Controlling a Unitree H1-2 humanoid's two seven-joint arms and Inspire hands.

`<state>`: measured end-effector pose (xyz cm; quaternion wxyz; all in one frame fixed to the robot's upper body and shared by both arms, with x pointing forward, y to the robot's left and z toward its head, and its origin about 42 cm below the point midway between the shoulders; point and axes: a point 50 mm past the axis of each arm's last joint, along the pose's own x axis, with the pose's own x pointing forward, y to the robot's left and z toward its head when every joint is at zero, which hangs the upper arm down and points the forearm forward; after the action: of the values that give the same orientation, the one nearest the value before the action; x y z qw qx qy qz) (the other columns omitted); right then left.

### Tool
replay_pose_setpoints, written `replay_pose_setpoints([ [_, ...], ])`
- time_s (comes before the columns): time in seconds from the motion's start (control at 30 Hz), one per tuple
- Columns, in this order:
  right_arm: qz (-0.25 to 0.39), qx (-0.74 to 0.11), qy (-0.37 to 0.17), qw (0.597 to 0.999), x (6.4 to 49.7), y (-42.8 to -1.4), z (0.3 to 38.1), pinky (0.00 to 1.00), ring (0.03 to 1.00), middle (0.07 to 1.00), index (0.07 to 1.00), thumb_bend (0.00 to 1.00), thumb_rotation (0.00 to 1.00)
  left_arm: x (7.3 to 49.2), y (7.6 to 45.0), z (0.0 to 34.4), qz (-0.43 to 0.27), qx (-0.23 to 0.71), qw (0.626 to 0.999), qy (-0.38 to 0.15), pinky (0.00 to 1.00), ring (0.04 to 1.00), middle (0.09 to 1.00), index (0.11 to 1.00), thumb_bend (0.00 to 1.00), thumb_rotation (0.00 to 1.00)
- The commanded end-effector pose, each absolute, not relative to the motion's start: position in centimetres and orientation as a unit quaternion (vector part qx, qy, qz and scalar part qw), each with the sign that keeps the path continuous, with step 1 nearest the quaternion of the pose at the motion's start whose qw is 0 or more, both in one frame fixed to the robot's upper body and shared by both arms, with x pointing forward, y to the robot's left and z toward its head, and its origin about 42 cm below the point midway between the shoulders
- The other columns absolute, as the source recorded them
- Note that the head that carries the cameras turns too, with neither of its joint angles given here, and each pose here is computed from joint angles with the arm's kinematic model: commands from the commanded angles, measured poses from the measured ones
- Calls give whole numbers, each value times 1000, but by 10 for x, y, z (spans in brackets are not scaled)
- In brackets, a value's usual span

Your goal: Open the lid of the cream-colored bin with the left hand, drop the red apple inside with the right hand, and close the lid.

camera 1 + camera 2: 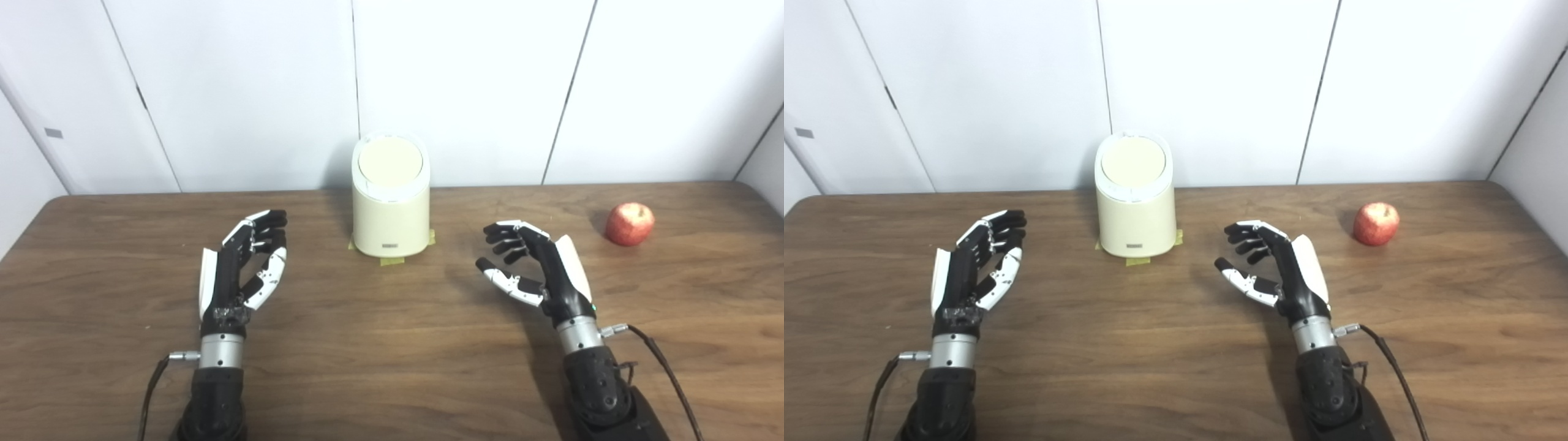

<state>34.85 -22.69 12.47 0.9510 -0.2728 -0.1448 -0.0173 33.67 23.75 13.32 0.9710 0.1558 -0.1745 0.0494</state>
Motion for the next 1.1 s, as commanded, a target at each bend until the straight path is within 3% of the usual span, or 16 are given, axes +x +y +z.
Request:
replay_pose_setpoints([
  [0.0,-20,-272,-164,948,351,-224,130,504,600,639,642,287,298,331,238,122,48,164,971,-165,615,695,723,719,226,301],
  [0.1,-19,-268,-166,949,351,-224,130,500,596,636,638,287,266,332,238,121,47,162,972,-164,613,695,723,719,228,303],
  [0.5,-18,-267,-164,950,352,-221,129,515,608,644,640,287,307,334,239,125,43,168,972,-156,627,710,739,732,252,341],
  [0.53,-18,-266,-162,950,353,-221,129,519,611,645,640,287,307,335,238,129,46,179,970,-159,631,715,745,738,270,388],
  [0.7,-20,-268,-159,950,354,-219,128,525,612,645,642,290,328,340,233,154,60,211,957,-189,654,737,763,759,489,840],
  [0.8,-20,-273,-163,948,355,-218,128,519,608,642,642,292,319,349,230,175,69,222,949,-210,643,733,760,752,590,976],
  [0.87,-20,-272,-164,948,355,-218,128,511,603,639,641,292,318,357,227,191,72,227,945,-222,666,750,774,766,626,973],
  [1.07,-18,-263,-157,952,354,-218,127,522,612,645,643,308,356,385,212,235,84,234,938,-240,690,785,806,802,706,798],
])
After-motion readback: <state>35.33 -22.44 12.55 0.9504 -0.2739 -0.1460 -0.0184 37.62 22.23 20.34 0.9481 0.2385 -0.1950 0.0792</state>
